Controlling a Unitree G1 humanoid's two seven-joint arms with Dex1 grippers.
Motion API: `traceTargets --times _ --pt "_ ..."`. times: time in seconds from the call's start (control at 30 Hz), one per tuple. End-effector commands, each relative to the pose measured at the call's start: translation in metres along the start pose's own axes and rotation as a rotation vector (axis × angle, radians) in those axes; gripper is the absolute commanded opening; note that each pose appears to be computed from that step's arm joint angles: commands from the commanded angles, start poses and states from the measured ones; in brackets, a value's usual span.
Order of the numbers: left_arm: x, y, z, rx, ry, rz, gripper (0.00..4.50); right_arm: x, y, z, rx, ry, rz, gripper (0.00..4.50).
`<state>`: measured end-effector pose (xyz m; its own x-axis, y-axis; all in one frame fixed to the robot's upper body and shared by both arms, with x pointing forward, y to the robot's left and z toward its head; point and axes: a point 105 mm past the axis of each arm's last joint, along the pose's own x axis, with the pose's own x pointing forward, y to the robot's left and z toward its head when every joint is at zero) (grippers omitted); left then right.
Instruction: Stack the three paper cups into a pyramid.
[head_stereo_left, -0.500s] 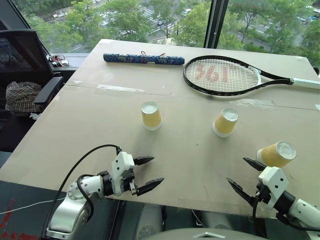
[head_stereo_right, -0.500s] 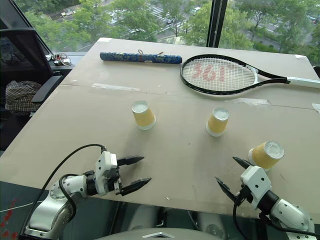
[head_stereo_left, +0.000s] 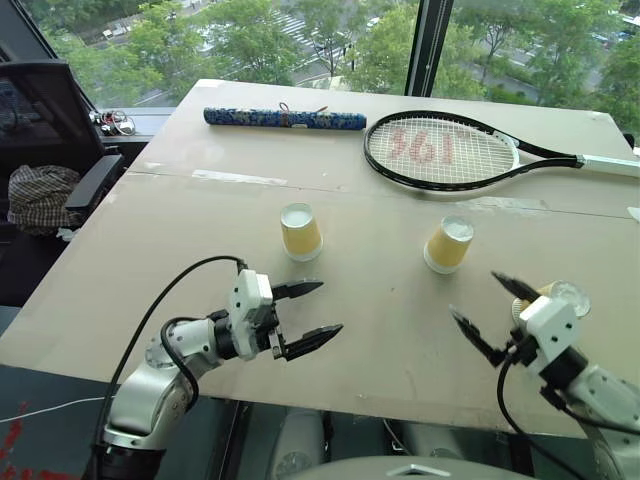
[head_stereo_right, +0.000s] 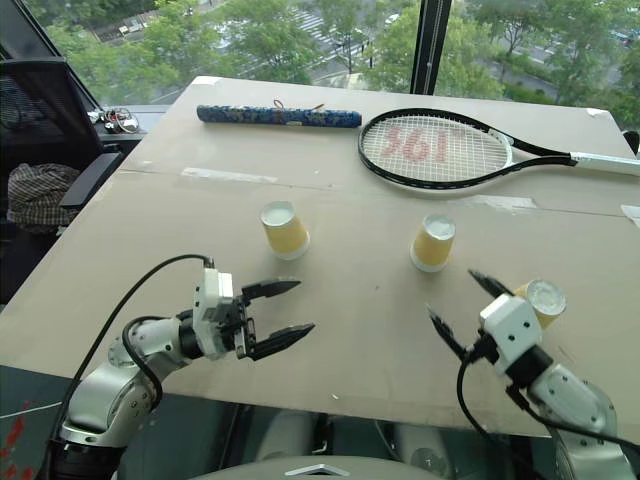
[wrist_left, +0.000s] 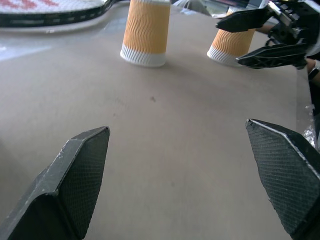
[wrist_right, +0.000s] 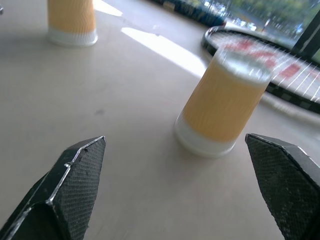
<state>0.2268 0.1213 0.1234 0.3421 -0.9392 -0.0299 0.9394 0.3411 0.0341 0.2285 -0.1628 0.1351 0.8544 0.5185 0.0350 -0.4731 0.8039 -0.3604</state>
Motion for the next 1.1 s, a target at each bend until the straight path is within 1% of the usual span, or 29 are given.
traceTargets --times 0.03,0.1,0.17,0.23,0.33,0.43,0.6,0.8,0.83,0.87,0.9,1.0,1.03,1.1 --pt "0.009 -0.012 0.024 0.041 -0.049 -0.100 4.50 0.007 -0.025 0.021 -0.113 -0.016 -0.111 4.42" --pt "0.012 -0.015 0.031 0.049 -0.057 -0.134 4.50 0.004 -0.043 0.026 -0.170 0.021 -0.152 4.42" --pt "0.015 -0.015 0.035 0.045 -0.062 -0.144 4.50 -0.004 -0.057 0.024 -0.180 0.077 -0.175 4.42" --pt "0.016 -0.014 0.036 0.040 -0.064 -0.155 4.50 -0.019 -0.073 0.020 -0.172 0.144 -0.211 4.42" --pt "0.017 -0.014 0.031 0.038 -0.048 -0.184 4.50 -0.043 -0.086 0.010 -0.141 0.247 -0.241 4.42" --pt "0.017 -0.013 0.029 0.035 -0.046 -0.196 4.50 -0.061 -0.086 -0.002 -0.050 0.311 -0.258 4.42" --pt "0.018 -0.012 0.027 0.032 -0.044 -0.212 4.50 -0.083 -0.086 -0.018 0.115 0.353 -0.324 4.42" --pt "0.018 -0.009 0.026 0.034 -0.044 -0.217 4.50 -0.080 -0.085 -0.037 0.264 0.352 -0.353 4.42" --pt "0.018 -0.008 0.025 0.035 -0.043 -0.216 4.50 -0.078 -0.084 -0.040 0.289 0.352 -0.347 4.19" --pt "0.018 -0.008 0.025 0.036 -0.043 -0.215 4.50 -0.077 -0.083 -0.042 0.305 0.353 -0.343 3.83" --pt "0.017 -0.008 0.025 0.037 -0.043 -0.214 4.50 -0.077 -0.082 -0.044 0.318 0.356 -0.336 3.34" --pt "0.014 -0.008 0.024 0.035 -0.044 -0.208 4.50 -0.077 -0.080 -0.044 0.326 0.357 -0.324 2.25" --pt "0.013 -0.009 0.024 0.034 -0.044 -0.204 4.50 -0.077 -0.080 -0.042 0.330 0.346 -0.321 2.09" --pt "0.010 -0.010 0.021 0.034 -0.043 -0.191 4.50 -0.075 -0.080 -0.036 0.319 0.320 -0.303 2.09"
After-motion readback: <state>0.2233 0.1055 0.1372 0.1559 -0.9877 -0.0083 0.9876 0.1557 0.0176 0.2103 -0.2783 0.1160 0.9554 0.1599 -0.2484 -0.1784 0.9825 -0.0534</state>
